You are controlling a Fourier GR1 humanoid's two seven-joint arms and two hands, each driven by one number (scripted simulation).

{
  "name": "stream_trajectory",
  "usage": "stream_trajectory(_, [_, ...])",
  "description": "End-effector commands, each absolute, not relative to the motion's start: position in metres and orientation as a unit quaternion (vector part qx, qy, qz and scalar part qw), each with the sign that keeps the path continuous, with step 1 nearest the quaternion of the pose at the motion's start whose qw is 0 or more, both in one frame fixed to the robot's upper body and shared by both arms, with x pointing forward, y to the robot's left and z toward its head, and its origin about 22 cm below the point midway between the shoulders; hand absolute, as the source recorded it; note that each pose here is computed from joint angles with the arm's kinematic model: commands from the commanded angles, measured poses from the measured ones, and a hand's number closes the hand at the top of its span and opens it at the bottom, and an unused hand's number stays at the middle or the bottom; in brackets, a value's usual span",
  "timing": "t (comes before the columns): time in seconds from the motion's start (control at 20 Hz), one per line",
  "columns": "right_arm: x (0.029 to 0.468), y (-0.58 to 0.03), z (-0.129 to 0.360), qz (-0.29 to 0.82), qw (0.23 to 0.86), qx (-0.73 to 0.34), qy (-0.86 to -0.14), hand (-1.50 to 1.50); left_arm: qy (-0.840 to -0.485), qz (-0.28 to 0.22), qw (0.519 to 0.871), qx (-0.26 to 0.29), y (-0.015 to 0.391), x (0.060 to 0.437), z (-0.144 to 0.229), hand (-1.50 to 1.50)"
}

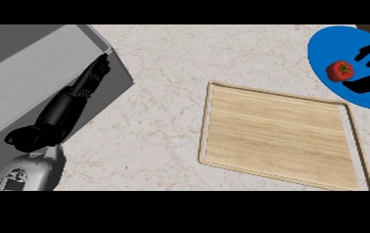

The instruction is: Pick the bell pepper from the tray and place it in the plate

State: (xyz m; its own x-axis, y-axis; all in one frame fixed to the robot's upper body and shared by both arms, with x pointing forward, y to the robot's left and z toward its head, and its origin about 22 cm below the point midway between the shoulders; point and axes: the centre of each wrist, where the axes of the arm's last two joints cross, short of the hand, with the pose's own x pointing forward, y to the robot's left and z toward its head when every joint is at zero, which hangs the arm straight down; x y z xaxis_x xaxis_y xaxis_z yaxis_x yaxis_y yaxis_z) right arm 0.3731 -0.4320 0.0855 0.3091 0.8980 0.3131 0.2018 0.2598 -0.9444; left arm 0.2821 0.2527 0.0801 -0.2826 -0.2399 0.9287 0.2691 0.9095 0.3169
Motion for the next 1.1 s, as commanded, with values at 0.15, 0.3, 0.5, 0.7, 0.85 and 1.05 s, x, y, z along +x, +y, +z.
stream_trajectory(0.15, [0.369,-0.453,0.077,0.275,0.593,-0.525,-0.545,-1.5,-0.778,-0.216,0.59,-0.017,0.236,0.286,0.084,0.0])
stream_trajectory(0.3, [0.365,-0.462,0.08,0.258,0.582,-0.503,-0.585,-1.5,-0.776,-0.212,0.594,-0.015,0.243,0.291,0.082,0.0])
stream_trajectory(0.5, [0.378,-0.448,0.084,0.231,0.56,-0.475,-0.639,-1.5,-0.778,-0.211,0.591,-0.009,0.256,0.287,0.081,0.0])
stream_trajectory(0.7, [0.371,-0.461,0.09,0.193,0.549,-0.401,-0.708,-1.5,-0.771,-0.201,0.604,-0.006,0.252,0.283,0.074,0.0])
stream_trajectory(0.85, [0.372,-0.46,0.086,0.129,0.58,-0.33,-0.733,-1.5,-0.772,-0.206,0.601,-0.002,0.26,0.285,0.083,0.0])
stream_trajectory(1.05, [0.355,-0.491,0.099,0.052,0.601,-0.252,-0.756,-1.5,-0.777,-0.206,0.595,-0.004,0.257,0.276,0.083,0.0])
